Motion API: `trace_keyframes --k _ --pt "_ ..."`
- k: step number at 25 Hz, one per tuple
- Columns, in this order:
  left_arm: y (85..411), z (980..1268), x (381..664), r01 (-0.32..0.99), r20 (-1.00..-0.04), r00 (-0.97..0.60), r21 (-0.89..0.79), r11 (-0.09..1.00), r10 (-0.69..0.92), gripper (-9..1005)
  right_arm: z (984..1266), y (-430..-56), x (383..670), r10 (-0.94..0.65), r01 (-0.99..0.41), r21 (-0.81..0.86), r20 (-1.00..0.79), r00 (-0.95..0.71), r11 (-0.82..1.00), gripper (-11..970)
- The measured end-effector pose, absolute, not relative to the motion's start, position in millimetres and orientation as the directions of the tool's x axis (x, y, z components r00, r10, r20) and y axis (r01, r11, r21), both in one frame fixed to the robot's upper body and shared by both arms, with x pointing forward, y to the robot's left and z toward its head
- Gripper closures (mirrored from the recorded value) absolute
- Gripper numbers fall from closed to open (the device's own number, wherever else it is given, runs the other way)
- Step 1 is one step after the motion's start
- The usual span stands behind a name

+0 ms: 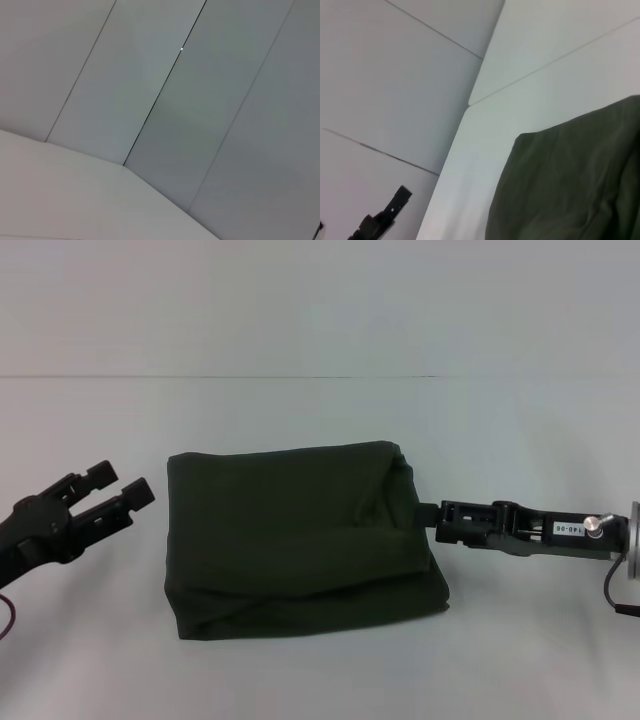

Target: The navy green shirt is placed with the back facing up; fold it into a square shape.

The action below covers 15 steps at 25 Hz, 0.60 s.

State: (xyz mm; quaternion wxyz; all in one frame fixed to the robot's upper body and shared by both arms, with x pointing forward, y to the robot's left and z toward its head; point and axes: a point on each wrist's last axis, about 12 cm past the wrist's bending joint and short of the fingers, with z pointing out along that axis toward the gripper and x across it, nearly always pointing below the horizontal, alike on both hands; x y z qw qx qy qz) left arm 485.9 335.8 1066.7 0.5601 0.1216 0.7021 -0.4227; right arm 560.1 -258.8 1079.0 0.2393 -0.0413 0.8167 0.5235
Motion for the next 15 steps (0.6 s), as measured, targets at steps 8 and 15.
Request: trace_keyframes --k 8,15 --pt "335.1 1067.5 485.6 0.649 -0.889 -0.339 -0.457 0.608 -0.307 91 1078.9 -258.3 568.8 0.229 -0.205 0.873 -0.330 -0.916 0.442 166" --pt "335.6 1067.9 485.3 0.650 -0.891 -0.336 -0.454 0.610 -0.305 91 1079.3 -259.5 569.1 0.247 -0.153 0.891 -0.278 -0.928 0.428 171"
